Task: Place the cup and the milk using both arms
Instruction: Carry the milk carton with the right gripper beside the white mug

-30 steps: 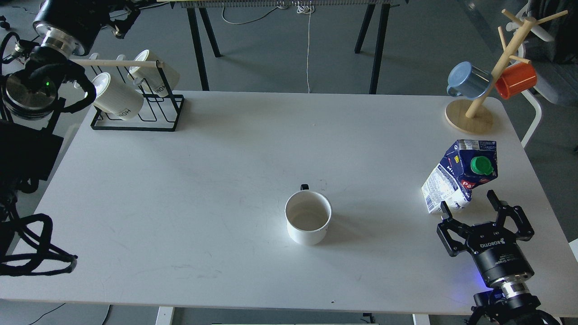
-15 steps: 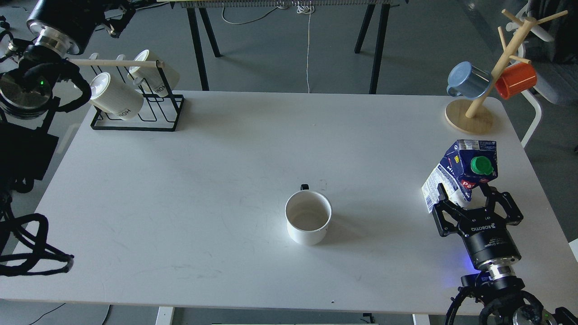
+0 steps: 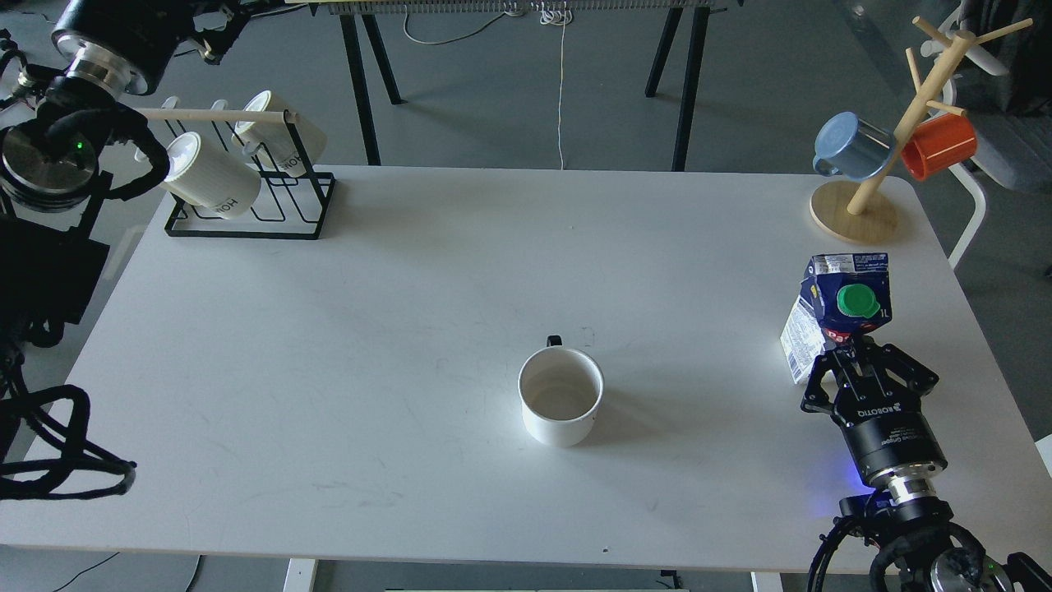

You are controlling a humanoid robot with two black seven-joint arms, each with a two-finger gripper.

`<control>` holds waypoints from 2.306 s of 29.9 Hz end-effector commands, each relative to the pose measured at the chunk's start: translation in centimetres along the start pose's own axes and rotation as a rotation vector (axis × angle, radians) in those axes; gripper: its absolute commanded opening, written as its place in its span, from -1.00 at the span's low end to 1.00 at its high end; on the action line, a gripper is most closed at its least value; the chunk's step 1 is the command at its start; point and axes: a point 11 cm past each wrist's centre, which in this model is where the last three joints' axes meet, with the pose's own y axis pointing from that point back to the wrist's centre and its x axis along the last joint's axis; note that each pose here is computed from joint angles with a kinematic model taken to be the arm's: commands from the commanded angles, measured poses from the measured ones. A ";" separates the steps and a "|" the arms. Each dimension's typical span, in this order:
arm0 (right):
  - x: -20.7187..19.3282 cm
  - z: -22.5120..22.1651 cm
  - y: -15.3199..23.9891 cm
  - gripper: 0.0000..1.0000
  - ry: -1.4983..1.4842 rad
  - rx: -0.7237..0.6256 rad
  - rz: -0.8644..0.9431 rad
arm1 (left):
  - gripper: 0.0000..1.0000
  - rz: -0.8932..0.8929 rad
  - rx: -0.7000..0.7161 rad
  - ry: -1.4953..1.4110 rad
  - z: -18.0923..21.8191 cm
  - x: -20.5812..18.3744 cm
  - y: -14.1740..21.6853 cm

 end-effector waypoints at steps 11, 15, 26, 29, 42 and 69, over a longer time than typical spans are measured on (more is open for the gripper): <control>-4.5 5.6 1.7 -0.72 -0.095 -0.140 -0.115 | 0.98 -0.001 -0.002 -0.004 0.1 -0.1 0.0; -4.2 8.3 2.0 -0.72 -0.136 -0.188 -0.106 | 0.98 -0.001 0.004 -0.003 -0.2 -0.1 -0.1; -4.5 14.0 -0.5 -0.72 -0.193 -0.267 -0.134 | 0.98 0.004 0.005 -0.009 -0.1 0.1 0.1; -4.5 14.7 -0.8 -0.71 -0.204 -0.270 -0.134 | 0.98 0.005 0.008 -0.011 -0.2 0.1 0.1; -3.2 15.3 -0.1 -0.70 -0.180 -0.289 -0.099 | 0.98 0.006 0.008 -0.011 -0.2 0.2 0.2; -1.7 17.4 0.7 0.29 -0.193 -0.327 -0.047 | 0.98 0.013 0.010 -0.012 -0.4 0.5 0.4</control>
